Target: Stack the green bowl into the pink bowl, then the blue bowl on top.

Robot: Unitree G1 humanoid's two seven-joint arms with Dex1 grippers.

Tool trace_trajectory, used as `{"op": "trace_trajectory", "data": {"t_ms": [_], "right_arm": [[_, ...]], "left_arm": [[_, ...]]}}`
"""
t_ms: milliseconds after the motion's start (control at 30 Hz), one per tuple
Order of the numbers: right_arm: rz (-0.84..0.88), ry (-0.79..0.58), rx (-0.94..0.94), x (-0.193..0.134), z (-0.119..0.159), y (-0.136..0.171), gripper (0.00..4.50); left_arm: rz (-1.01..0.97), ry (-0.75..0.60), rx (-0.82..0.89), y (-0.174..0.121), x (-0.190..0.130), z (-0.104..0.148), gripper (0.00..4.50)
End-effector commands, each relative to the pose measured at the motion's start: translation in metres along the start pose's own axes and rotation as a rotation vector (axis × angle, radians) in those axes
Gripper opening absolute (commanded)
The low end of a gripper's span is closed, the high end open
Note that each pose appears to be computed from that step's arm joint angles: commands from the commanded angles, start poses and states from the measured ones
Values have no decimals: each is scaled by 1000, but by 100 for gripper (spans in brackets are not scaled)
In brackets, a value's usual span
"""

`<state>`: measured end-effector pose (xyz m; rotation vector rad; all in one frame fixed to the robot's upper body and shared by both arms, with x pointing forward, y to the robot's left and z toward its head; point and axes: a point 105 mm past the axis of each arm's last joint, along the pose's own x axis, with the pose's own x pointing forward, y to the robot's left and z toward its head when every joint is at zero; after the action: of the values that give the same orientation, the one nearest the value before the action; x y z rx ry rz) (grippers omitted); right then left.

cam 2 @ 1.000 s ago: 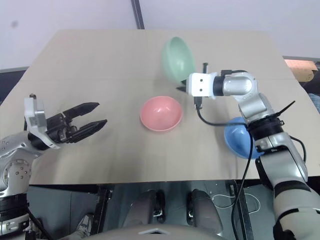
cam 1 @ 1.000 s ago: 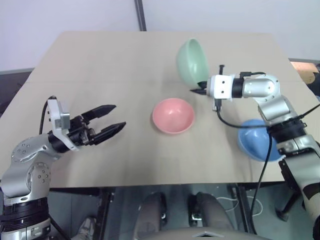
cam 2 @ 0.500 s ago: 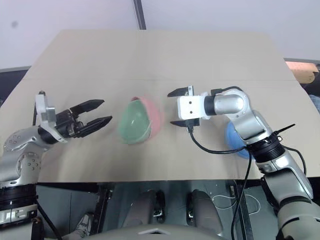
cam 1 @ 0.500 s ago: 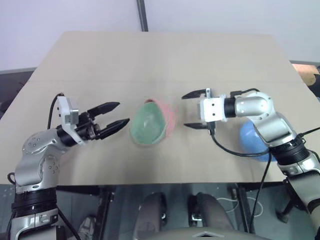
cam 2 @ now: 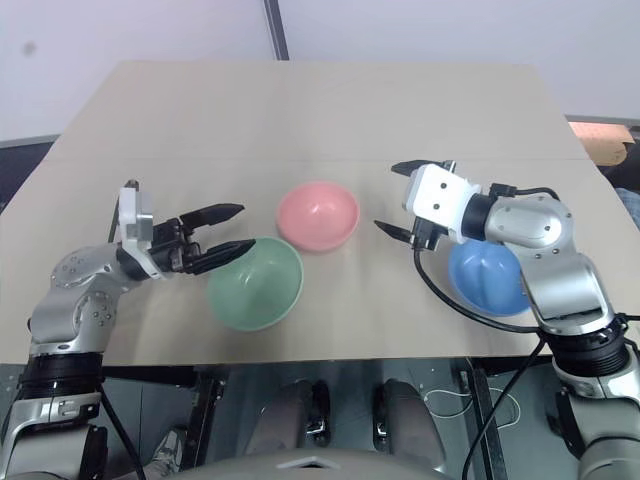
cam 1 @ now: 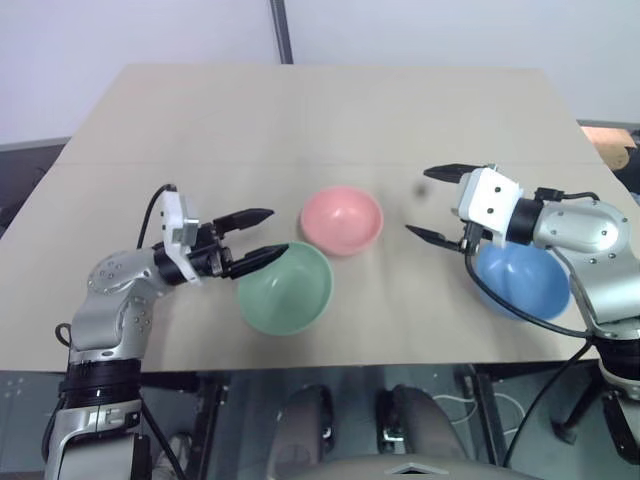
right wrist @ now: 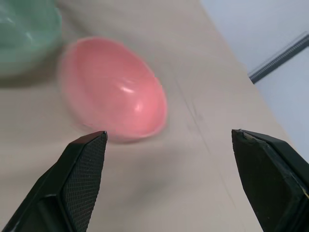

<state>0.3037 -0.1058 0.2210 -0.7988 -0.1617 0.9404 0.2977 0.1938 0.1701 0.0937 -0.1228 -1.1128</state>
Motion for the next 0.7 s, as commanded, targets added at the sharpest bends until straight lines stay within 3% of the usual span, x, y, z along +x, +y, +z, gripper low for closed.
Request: {"op": "trace_trajectory", "data": {"t_ms": [33,167,233,533,700], "right_arm": [[-7,-89,94,-6,24,4,446],[92,-177,332,-2,38,26,446],[151,-207,328,4,44,39,446],[370,-177,-237,30,26,75,446],[441,-225,-511,52,20,91,446]], "left_arm": [[-12,-7,35,3,0,6,382],[-8,-23,24,6,-4,9,382],[-3,-25,41,8,-13,14,382],[72,78,102,28,-58,25,382],[98,104,114,31,-67,27,382]]}}
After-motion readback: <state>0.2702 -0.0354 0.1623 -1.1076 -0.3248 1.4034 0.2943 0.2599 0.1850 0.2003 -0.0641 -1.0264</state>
